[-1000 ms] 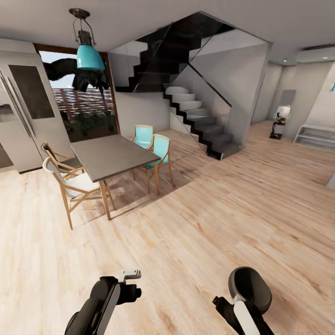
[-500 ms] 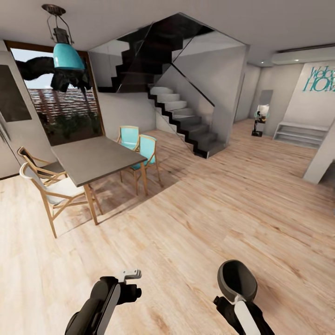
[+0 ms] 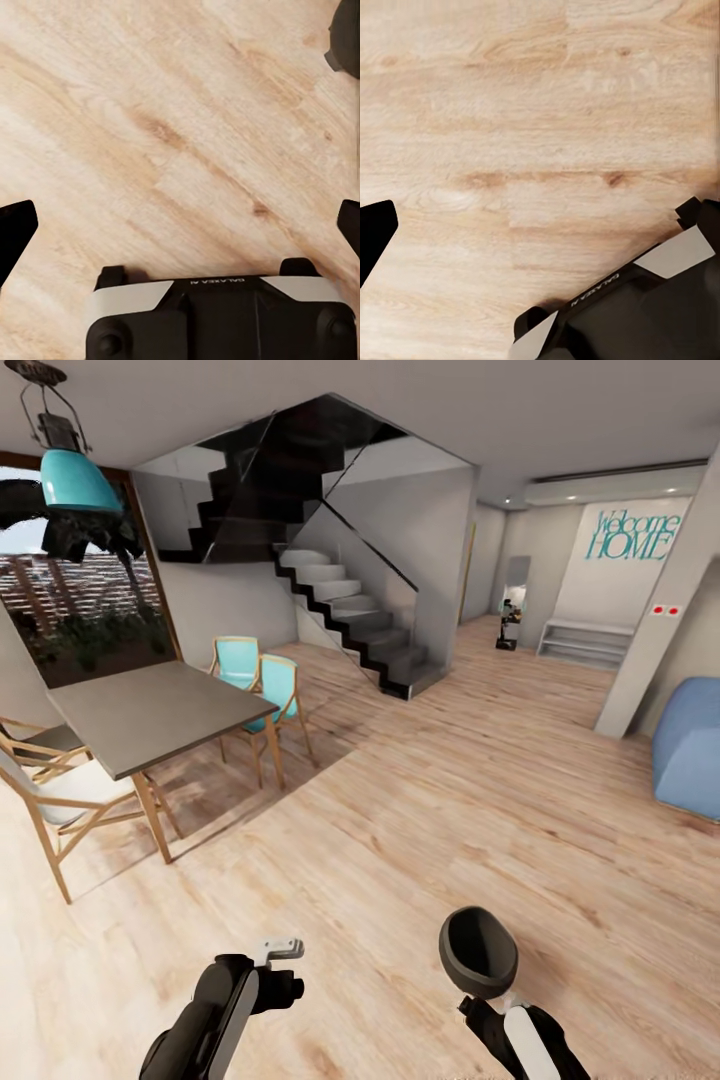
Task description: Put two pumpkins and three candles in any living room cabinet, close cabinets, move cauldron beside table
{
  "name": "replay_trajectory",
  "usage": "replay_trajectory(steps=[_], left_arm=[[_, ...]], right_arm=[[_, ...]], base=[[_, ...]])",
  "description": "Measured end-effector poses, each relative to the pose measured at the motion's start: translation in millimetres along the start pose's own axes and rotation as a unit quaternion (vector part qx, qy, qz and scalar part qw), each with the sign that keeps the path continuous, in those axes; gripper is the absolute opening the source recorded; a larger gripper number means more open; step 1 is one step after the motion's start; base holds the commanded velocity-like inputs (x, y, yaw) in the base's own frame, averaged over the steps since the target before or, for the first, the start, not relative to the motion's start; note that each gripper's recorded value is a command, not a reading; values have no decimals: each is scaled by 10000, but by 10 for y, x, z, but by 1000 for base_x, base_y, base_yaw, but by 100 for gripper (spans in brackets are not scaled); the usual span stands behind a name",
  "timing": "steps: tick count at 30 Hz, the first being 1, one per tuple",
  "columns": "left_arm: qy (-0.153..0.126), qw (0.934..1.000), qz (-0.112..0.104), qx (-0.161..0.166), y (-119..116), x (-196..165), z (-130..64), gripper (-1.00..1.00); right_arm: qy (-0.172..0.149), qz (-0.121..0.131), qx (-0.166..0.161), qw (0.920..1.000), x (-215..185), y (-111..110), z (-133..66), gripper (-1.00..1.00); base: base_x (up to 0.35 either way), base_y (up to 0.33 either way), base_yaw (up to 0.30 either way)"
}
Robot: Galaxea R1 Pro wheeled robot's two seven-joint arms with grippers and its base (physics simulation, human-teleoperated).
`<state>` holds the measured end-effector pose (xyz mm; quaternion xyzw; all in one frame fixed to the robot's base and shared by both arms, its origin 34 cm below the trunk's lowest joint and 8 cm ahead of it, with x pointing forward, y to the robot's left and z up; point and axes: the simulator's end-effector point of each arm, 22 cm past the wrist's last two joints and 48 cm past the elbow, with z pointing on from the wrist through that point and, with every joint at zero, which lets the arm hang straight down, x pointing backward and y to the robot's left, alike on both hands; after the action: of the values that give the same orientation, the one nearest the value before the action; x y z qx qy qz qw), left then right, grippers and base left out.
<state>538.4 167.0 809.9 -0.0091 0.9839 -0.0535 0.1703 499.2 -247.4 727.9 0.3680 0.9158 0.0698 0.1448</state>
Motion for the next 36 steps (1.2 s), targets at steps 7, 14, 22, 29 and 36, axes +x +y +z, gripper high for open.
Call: replay_trajectory(steps=[7,14,22,29,36], left_arm=[[-20,10000,6,-11,12,-12,-12,100],[-26,10000,12,-12,11,-19,-15,100],[-24,10000,16,-19,19,-16,-14,100],[-25,10000,16,-18,19,-17,-14,100],[-30,10000,16,-17,19,-19,-14,100]], right_arm=[[-27,1,-8,10000,-22,3,-11,100],[-53,2,2,10000,-44,-12,-13,100],[50,10,73,10000,49,-79,23,100],[62,7,86,9999,61,-88,29,100],[-82,56,89,9999,1,-89,30,100]], base=[[212,-164,-269],[244,-219,-139],[250,-234,-154],[252,-209,-276],[256,-169,-143]])
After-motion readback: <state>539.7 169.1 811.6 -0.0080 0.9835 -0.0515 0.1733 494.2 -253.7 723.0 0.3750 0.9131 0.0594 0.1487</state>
